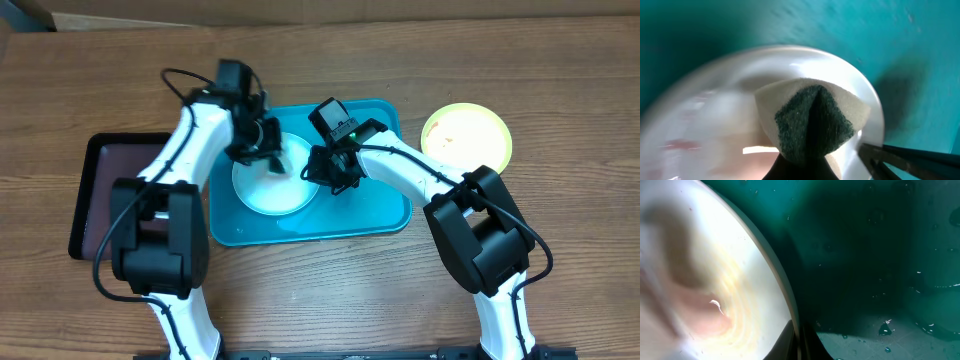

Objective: Clean dirty plates on tray and stack at the side
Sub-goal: 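Scrub the white plate with the left gripper's sponge while the right holds it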

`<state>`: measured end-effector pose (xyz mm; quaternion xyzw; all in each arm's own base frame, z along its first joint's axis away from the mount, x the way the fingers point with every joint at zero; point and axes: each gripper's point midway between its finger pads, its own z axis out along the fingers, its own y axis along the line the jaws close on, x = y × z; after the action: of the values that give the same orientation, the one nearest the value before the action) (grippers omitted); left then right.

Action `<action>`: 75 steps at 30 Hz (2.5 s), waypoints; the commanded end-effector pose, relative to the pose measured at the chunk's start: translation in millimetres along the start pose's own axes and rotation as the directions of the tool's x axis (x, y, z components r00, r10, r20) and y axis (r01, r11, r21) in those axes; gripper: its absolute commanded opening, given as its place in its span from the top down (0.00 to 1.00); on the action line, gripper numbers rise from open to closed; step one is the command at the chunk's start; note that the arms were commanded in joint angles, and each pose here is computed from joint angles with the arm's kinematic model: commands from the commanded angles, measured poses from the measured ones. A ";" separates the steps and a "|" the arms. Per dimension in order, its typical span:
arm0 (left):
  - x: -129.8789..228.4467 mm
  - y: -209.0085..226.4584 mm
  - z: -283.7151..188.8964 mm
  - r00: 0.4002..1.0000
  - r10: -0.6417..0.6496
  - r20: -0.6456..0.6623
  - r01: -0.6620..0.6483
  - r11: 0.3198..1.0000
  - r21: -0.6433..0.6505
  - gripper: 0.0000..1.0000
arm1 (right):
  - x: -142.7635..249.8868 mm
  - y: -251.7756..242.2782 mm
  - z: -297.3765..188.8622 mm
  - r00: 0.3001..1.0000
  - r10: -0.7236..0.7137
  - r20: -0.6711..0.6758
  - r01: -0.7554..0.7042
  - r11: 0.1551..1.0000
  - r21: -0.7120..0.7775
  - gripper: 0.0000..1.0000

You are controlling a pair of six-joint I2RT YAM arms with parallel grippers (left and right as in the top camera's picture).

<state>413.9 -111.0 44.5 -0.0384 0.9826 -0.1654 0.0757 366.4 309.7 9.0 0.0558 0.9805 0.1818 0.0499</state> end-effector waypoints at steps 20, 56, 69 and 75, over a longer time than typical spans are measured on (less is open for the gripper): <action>29.5 126.6 -13.5 0.996 -0.082 0.026 0.080 0.761 -0.643 0.96 | -6.4 -7.9 0.0 1.000 0.008 0.024 -0.009 0.999 0.036 0.96; 22.0 42.7 32.7 0.998 -0.062 -0.008 0.060 0.981 -0.184 0.96 | -6.5 -7.8 0.0 1.000 0.009 0.024 -0.009 0.999 0.035 0.96; 23.6 146.5 -30.8 0.992 -0.055 0.110 0.121 0.629 -0.768 0.96 | -5.8 -8.5 0.0 1.000 0.009 0.022 -0.010 0.999 0.038 0.96; 2.2 132.7 -75.7 0.979 -0.096 0.182 0.203 0.593 -0.779 0.96 | -6.8 -9.3 0.0 1.000 0.008 0.027 -0.009 0.999 0.043 0.96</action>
<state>370.2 1.6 34.0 -0.1110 0.9722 0.2013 0.0447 356.4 322.0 10.1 0.0397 0.9798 0.1918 0.0410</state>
